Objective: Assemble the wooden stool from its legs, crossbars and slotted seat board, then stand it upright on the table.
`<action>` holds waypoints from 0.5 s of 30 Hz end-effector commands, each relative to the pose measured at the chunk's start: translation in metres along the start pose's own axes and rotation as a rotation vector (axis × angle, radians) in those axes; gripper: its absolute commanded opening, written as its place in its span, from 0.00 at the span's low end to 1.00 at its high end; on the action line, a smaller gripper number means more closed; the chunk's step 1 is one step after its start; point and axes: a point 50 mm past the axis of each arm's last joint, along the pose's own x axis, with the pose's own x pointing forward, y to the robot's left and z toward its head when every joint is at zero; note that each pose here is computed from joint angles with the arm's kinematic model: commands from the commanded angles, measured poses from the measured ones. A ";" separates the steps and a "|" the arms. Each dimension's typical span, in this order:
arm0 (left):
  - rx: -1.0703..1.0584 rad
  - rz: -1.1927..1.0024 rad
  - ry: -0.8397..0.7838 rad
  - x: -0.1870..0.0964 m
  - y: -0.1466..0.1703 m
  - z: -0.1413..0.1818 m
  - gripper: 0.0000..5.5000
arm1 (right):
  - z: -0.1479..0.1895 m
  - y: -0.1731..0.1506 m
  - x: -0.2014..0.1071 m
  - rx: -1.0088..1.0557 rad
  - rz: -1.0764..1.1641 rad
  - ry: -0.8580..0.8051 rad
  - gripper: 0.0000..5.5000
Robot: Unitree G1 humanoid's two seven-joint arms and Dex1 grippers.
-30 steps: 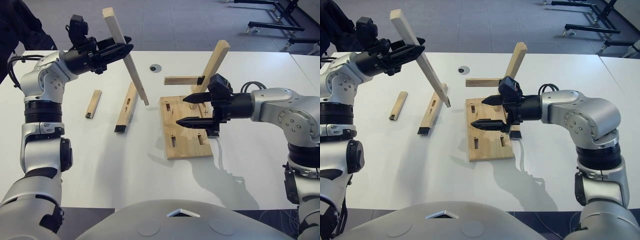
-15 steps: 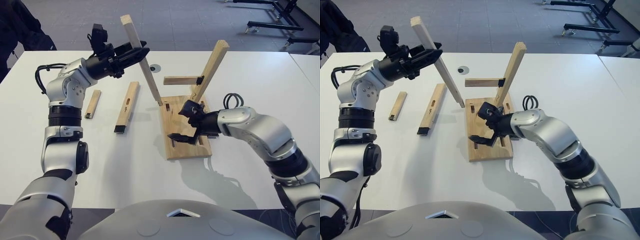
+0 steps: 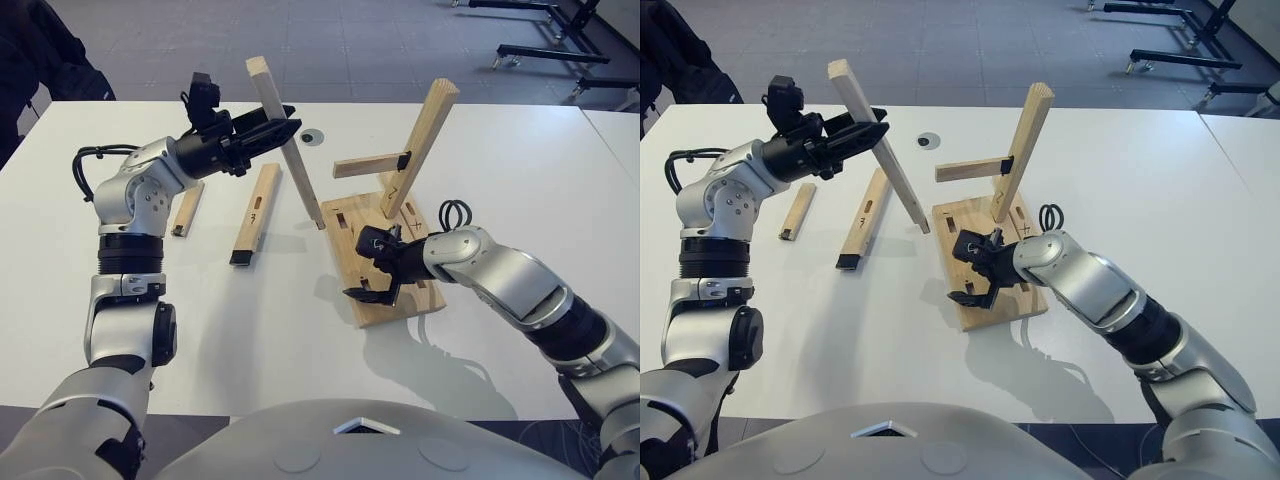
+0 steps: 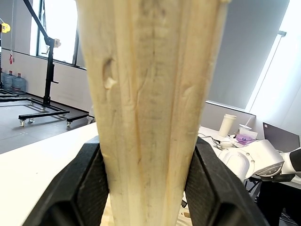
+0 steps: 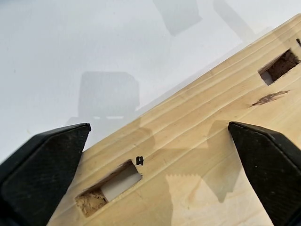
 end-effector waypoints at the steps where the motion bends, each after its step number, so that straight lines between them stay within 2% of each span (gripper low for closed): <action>1: 0.039 0.062 0.006 0.003 -0.002 -0.007 0.37 | -0.021 0.011 0.005 0.092 0.071 0.080 0.98; 5: 0.041 0.076 -0.012 0.013 -0.010 -0.019 0.37 | -0.012 0.020 0.008 0.131 0.124 0.036 0.98; 10: 0.030 0.060 -0.056 0.020 -0.014 -0.020 0.37 | 0.004 0.020 0.006 0.151 0.170 -0.012 0.98; 15: 0.044 0.058 -0.038 0.016 -0.012 -0.016 0.37 | 0.000 0.021 0.005 0.149 0.172 0.008 0.98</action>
